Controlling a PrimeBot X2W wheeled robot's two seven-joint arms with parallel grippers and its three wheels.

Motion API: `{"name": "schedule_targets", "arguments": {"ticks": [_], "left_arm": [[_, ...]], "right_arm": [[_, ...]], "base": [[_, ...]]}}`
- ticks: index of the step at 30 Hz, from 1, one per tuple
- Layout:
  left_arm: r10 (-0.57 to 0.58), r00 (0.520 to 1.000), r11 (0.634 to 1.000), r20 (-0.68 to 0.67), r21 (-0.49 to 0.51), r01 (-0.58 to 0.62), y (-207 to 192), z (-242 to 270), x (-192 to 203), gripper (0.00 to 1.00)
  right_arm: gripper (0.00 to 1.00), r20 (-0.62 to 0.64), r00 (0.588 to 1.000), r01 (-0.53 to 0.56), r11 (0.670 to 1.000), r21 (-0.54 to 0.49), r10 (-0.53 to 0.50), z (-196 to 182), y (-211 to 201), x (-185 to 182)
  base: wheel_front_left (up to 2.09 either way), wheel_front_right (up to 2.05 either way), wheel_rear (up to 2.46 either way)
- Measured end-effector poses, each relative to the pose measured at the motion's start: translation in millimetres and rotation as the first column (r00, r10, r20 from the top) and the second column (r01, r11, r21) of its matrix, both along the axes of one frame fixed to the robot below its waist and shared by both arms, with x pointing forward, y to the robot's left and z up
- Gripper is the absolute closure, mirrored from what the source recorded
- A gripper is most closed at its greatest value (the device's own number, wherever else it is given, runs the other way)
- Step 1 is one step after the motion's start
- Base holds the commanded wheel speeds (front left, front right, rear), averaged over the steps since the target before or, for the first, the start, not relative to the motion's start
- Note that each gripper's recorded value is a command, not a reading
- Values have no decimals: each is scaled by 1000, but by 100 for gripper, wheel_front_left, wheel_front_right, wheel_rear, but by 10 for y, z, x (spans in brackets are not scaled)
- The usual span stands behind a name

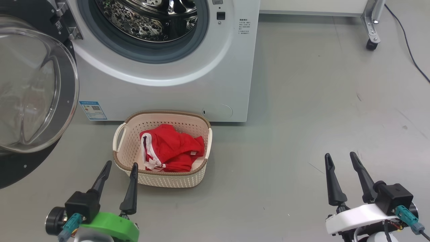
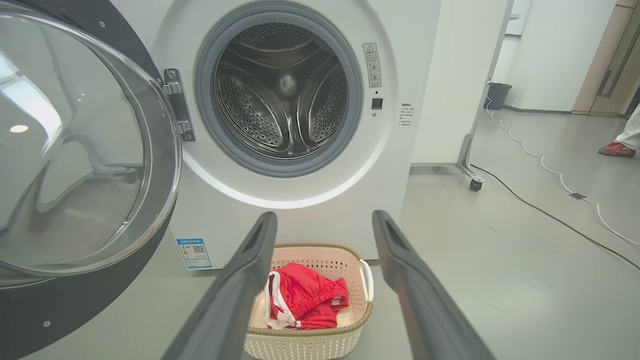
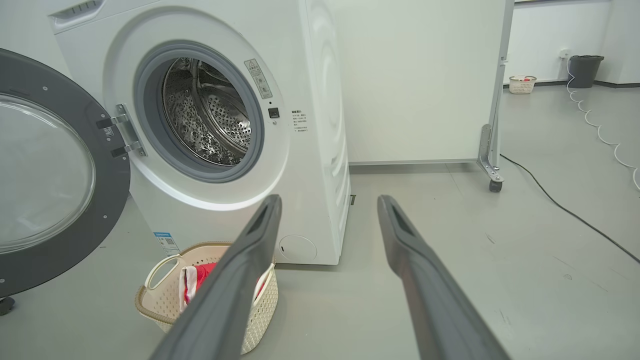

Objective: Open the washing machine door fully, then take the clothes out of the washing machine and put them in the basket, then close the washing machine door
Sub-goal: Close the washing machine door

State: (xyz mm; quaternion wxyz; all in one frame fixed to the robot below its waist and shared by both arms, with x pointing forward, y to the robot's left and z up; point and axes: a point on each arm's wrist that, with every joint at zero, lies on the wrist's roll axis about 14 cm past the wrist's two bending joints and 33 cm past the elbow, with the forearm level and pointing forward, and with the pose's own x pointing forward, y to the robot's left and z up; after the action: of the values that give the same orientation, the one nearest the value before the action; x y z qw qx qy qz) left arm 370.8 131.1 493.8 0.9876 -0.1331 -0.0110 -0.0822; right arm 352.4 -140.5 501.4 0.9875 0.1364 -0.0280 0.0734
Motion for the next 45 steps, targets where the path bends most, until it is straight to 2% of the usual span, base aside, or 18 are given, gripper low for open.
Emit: {"name": "schedule_targets", "arguments": {"ticks": [5, 33, 45], "left_arm": [[0, 1000, 999, 1, 32, 0, 19, -9, -1, 0], [1, 1000, 999, 7, 33, -2, 19, 12, -52, 0], [76, 997, 996, 8, 41, -77, 263, 10, -203, 0]], "right_arm": [[0, -2, 1000, -2, 1000, 0, 2, -6, 7, 5], [0, 6, 1000, -17, 1000, 3, 17, 19, 54, 31], [0, -6, 993, -121, 993, 2, 121, -18, 383, 82]], "base": [[39, -39, 0], [4, -4, 0], [0, 0, 0]]}}
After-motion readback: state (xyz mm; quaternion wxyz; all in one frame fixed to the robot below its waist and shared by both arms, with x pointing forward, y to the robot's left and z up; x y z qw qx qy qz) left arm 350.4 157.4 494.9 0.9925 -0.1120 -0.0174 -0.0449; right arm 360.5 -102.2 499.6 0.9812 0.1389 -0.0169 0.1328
